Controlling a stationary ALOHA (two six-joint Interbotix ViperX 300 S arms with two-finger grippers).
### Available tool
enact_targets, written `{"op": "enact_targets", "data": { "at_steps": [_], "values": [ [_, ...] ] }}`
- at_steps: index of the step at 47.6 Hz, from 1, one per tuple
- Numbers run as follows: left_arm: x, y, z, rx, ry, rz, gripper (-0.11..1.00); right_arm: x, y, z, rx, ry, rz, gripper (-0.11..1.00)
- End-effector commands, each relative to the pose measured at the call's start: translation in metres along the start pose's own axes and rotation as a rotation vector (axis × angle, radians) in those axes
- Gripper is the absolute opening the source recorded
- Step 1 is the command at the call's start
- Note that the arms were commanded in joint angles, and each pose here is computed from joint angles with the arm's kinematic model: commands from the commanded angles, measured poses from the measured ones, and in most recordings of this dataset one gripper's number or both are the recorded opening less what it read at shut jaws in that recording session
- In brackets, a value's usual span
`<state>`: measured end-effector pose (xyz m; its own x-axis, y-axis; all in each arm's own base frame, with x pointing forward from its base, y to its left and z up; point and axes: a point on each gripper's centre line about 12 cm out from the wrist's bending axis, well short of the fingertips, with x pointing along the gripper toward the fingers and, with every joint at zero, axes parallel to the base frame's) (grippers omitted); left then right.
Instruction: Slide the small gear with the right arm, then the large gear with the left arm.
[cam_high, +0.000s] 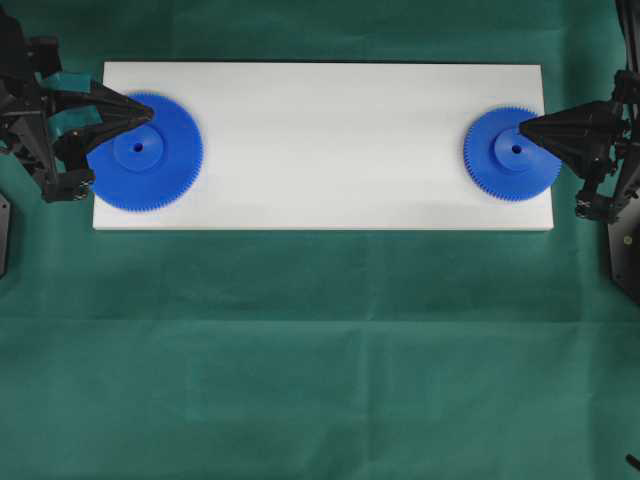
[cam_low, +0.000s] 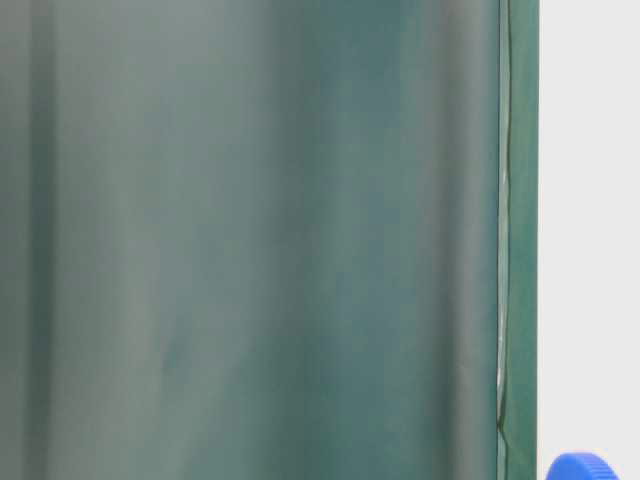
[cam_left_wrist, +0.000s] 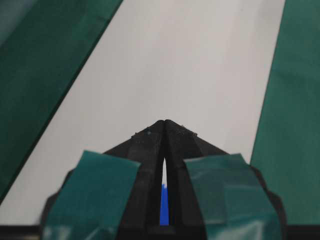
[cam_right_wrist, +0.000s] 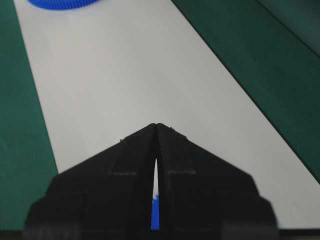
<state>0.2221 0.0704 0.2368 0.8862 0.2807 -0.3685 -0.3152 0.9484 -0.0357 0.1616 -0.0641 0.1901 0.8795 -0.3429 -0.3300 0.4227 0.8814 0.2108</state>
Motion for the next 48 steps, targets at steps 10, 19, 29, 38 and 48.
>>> {"op": "enact_targets", "data": {
  "at_steps": [10, 19, 29, 38, 48],
  "values": [
    [0.0, -0.009, 0.002, 0.009, -0.014, -0.036, 0.0, 0.001, 0.002, 0.004, -0.001, -0.014, 0.008, 0.5],
    [-0.001, -0.018, -0.003, 0.024, -0.032, -0.072, 0.0, 0.0, 0.003, 0.001, -0.005, -0.006, 0.019, 0.5],
    [-0.001, -0.022, -0.012, 0.028, -0.035, -0.092, 0.0, -0.001, 0.007, -0.001, -0.01, -0.025, 0.05, 0.5],
    [-0.002, -0.028, -0.017, 0.04, -0.032, -0.117, 0.0, -0.004, 0.012, -0.002, -0.017, -0.056, 0.089, 0.5],
    [-0.004, -0.029, -0.022, 0.041, -0.035, -0.126, 0.0, -0.008, 0.016, -0.003, -0.025, -0.076, 0.121, 0.5]
  ]
}}
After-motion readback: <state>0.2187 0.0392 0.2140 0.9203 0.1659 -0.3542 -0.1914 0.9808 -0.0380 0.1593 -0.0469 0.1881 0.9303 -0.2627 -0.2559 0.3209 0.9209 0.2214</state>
